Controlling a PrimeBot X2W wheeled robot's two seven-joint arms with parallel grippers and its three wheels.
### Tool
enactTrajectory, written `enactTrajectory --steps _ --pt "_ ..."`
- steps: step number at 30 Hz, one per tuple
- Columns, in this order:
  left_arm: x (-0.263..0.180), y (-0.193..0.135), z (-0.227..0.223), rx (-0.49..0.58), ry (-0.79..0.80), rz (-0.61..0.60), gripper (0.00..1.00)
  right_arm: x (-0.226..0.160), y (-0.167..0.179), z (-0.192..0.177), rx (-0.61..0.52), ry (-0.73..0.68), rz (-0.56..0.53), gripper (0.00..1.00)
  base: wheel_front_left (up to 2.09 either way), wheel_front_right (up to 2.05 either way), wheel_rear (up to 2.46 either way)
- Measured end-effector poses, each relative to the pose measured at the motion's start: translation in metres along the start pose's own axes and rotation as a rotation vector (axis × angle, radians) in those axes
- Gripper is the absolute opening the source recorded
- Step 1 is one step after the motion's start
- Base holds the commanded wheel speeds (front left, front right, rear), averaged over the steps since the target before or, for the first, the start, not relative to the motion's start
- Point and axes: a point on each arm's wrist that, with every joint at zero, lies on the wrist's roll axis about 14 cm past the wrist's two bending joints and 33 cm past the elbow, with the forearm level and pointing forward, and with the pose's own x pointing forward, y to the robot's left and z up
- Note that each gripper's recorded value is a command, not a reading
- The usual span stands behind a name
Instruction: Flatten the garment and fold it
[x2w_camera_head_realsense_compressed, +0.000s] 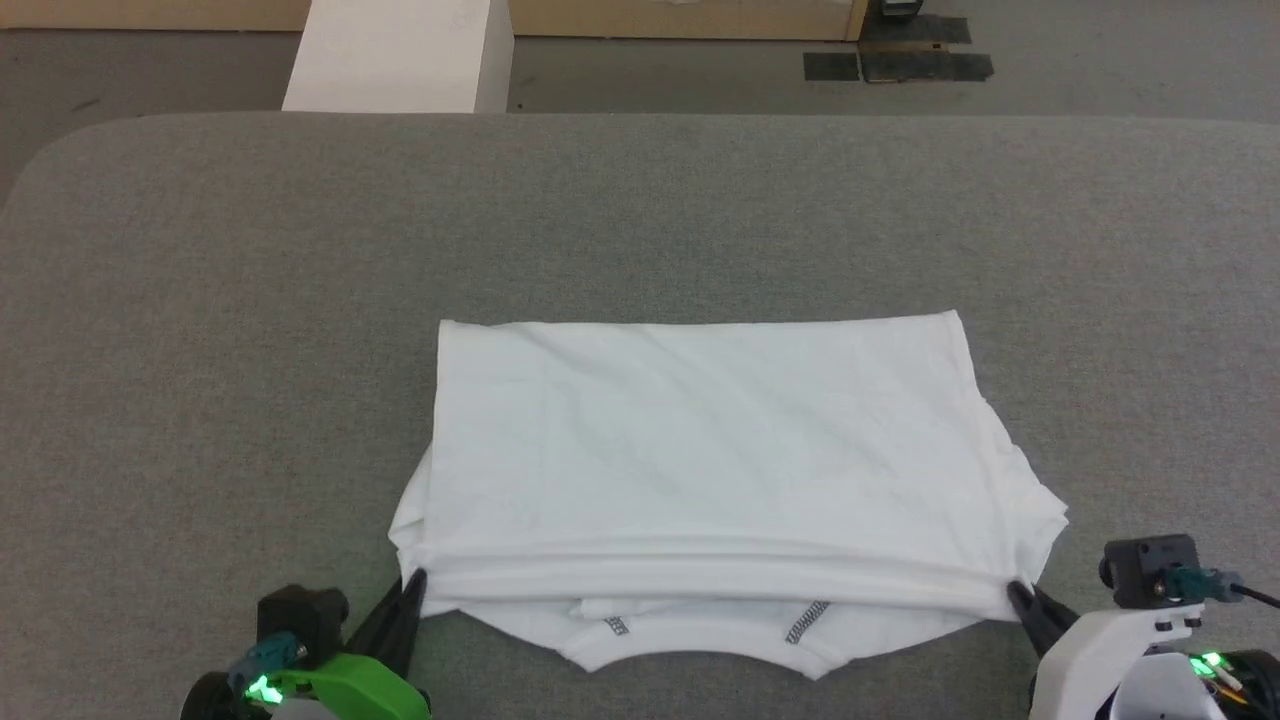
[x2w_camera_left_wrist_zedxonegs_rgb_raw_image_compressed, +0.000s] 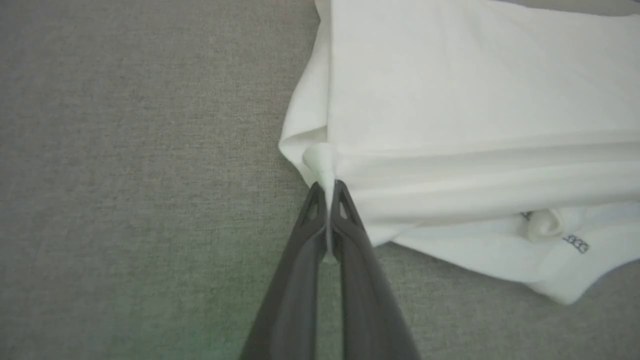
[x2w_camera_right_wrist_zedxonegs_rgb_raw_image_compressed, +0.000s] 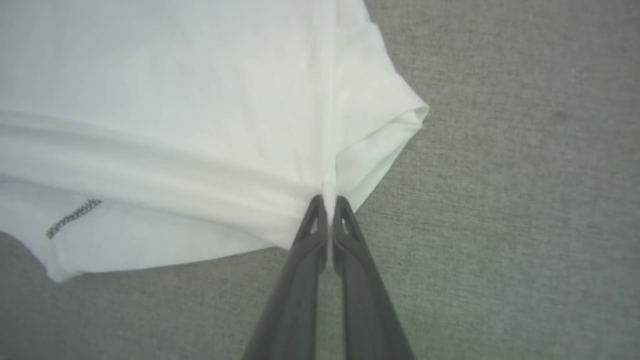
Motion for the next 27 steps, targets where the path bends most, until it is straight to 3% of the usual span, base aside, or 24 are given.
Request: enactTrajectory --steps 1,2,3,4,9,19,27 --pt "-0.002 0.001 -0.005 -0.001 0.012 0.005 0.20 0.000 0.002 -0.004 0.007 0.005 0.002 0.49 0.00 0.00 0.00" --pt "-0.003 0.001 -0.008 -0.004 0.017 0.009 0.66 -0.001 0.002 -0.008 0.010 0.013 0.003 1.00 0.00 0.00 0.00" --pt "-0.005 0.002 -0.012 -0.012 0.024 0.018 0.93 -0.001 0.003 -0.010 0.015 0.013 0.003 1.00 0.00 0.00 0.00" --pt "-0.006 0.003 -0.014 -0.019 0.025 0.027 1.00 -0.002 0.003 -0.010 0.020 0.007 0.003 1.00 0.00 0.00 0.00" --pt "-0.016 0.015 -0.003 -0.080 -0.068 0.099 1.00 -0.010 0.000 -0.004 0.050 -0.045 -0.014 1.00 0.00 0.00 0.00" --pt "-0.038 0.040 0.064 -0.101 -0.371 0.225 1.00 -0.030 -0.010 0.054 0.174 -0.285 -0.030 1.00 0.00 0.00 0.00" --pt "-0.024 0.034 0.119 -0.061 -0.533 0.221 1.00 -0.005 -0.008 0.079 0.222 -0.312 -0.014 1.00 0.00 0.00 0.00"
